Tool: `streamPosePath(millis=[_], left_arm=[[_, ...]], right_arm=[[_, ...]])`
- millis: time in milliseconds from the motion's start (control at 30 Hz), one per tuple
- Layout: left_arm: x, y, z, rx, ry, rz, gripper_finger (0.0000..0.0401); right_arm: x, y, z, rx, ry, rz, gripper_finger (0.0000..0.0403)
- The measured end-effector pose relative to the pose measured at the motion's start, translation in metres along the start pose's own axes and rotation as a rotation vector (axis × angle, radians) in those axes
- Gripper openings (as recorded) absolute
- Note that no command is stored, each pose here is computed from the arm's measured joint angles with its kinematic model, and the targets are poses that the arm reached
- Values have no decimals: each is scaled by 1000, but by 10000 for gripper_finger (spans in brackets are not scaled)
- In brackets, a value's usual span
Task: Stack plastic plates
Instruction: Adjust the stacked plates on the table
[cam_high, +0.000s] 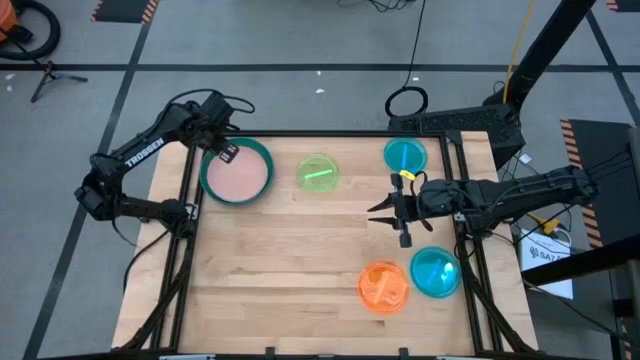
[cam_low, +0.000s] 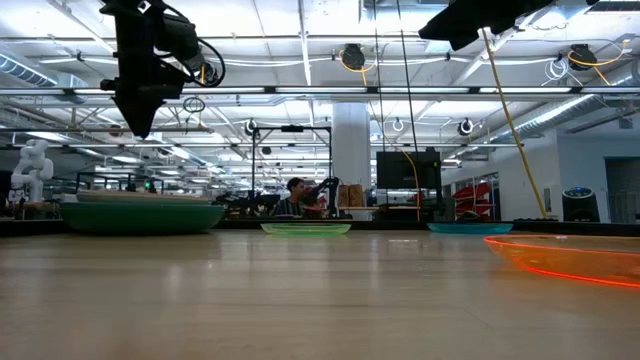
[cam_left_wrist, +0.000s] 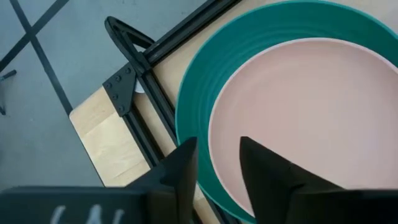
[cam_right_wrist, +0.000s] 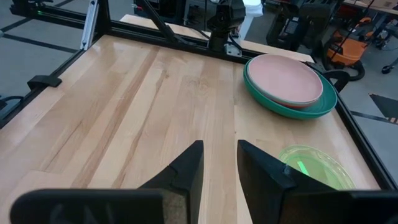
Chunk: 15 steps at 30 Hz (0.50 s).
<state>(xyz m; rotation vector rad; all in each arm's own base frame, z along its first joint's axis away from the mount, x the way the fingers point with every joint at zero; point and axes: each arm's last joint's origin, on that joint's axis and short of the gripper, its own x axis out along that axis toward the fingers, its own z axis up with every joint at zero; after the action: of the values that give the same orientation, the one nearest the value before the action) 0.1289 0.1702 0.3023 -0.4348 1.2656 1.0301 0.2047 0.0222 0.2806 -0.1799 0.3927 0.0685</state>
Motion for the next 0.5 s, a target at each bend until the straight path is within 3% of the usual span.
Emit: streamPosePath(millis=[167, 500], left_arm=[[0, -1, 0, 1, -1, -1, 153], [-6, -18, 10, 29, -132, -36, 157]], right_arm=[[0, 0, 0, 0, 0, 0, 90], [0, 0, -1, 9, 9, 1, 90]])
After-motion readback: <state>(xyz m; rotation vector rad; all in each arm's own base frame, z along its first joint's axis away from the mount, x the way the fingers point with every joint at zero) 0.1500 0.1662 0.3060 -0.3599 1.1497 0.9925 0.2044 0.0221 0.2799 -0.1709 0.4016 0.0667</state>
